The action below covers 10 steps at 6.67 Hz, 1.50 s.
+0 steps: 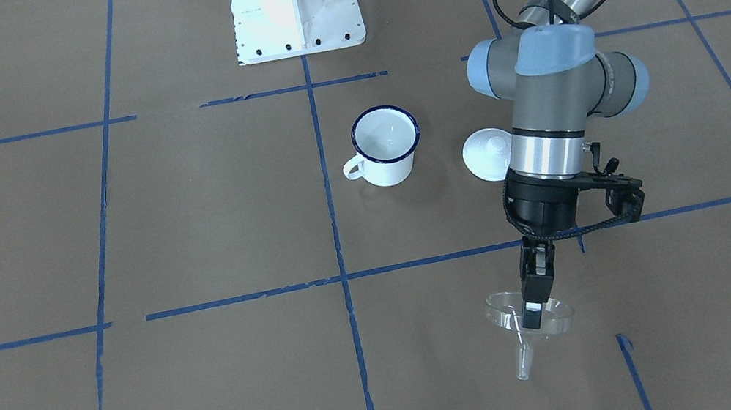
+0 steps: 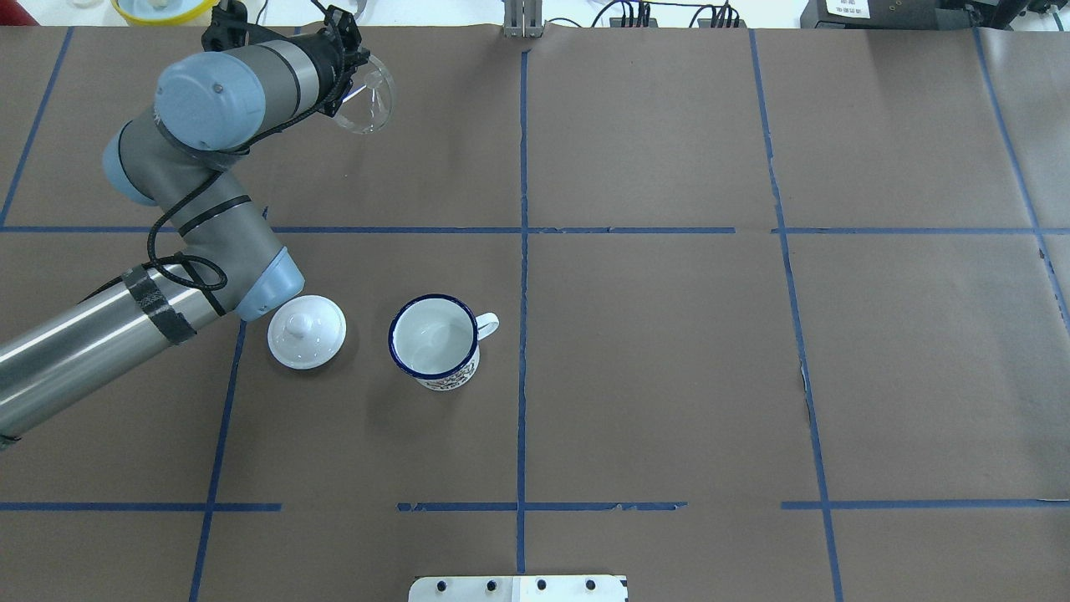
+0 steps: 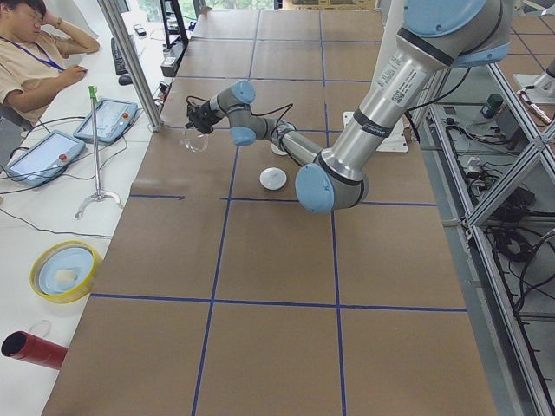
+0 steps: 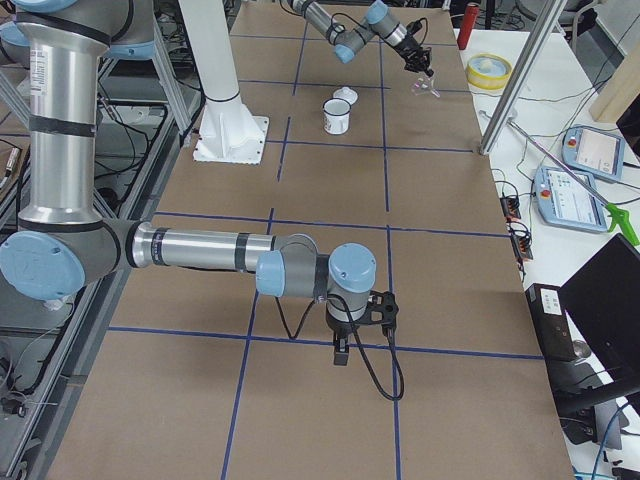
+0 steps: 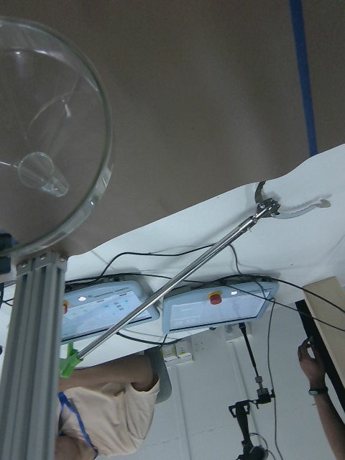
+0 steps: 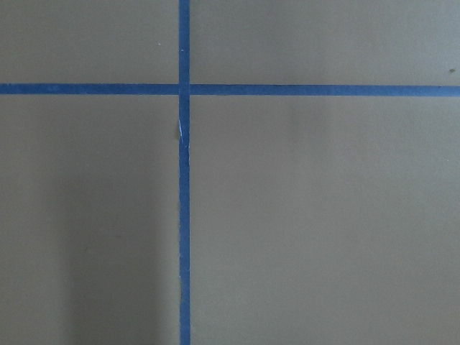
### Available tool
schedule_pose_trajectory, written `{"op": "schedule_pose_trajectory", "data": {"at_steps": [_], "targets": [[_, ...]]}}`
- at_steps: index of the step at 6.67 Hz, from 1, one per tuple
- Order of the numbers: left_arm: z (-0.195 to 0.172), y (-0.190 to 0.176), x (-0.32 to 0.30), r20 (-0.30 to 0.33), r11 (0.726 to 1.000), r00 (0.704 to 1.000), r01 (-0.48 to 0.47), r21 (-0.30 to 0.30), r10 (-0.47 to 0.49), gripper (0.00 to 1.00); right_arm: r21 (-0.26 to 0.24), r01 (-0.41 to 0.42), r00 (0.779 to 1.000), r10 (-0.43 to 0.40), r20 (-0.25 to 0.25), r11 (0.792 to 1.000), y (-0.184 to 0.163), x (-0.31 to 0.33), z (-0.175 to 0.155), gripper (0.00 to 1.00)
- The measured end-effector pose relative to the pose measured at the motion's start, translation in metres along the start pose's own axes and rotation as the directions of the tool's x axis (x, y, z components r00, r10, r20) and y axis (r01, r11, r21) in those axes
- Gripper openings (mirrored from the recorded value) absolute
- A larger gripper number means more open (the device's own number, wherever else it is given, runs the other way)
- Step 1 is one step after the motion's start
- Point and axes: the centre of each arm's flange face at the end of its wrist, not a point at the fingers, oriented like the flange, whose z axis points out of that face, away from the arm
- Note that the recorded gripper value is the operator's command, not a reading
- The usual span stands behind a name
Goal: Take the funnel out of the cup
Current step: 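Set the funnel down farther from the robot and open the left gripper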
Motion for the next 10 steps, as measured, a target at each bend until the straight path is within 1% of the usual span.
{"op": "schedule_pose_trajectory", "data": {"at_steps": [1,2,3,4,5,6,7,8,9,10], "targets": [[0.02,-0.009,-0.024,0.028,1.0,1.0,-0.011,0.019,0.01,0.0,0.0,0.0,1.0,0.0,0.0,1.0,0.0,0.0,0.0,1.0],[0.032,-0.01,-0.044,0.043,1.0,0.999,-0.022,0.017,0.022,0.0,0.0,0.0,1.0,0.0,0.0,1.0,0.0,0.0,0.0,1.0],[0.038,-0.009,-0.055,0.045,1.0,0.999,-0.029,0.01,0.029,0.13,0.0,0.0,1.0,0.0,0.0,1.0,0.0,0.0,0.0,1.0],[0.039,-0.008,-0.058,0.042,0.999,0.999,-0.033,0.008,0.032,0.54,0.0,0.0,1.0,0.0,0.0,1.0,0.0,0.0,0.0,1.0],[0.04,-0.008,-0.059,0.039,0.999,0.998,-0.043,0.011,0.043,1.0,0.0,0.0,1.0,0.0,0.0,1.0,0.0,0.0,0.0,1.0],[0.039,-0.01,-0.058,0.033,0.997,0.997,-0.073,0.014,0.072,1.0,0.0,0.0,1.0,0.0,0.0,1.0,0.0,0.0,0.0,1.0],[0.028,-0.008,-0.04,0.001,0.992,0.992,-0.129,0.004,0.129,1.0,0.0,0.0,1.0,0.0,0.0,1.0,0.0,0.0,0.0,1.0],[0.01,-0.008,-0.021,-0.031,0.982,0.982,-0.187,-0.021,0.187,1.0,0.0,0.0,1.0,0.0,0.0,1.0,0.0,0.0,0.0,1.0],[-0.011,-0.012,-0.01,-0.041,0.971,0.973,-0.23,-0.065,0.227,1.0,0.0,0.0,1.0,0.0,0.0,1.0,0.0,0.0,0.0,1.0],[-0.032,-0.016,-0.002,-0.031,0.959,0.964,-0.265,-0.104,0.264,1.0,0.0,0.0,1.0,0.0,0.0,1.0,0.0,0.0,0.0,1.0]]}}
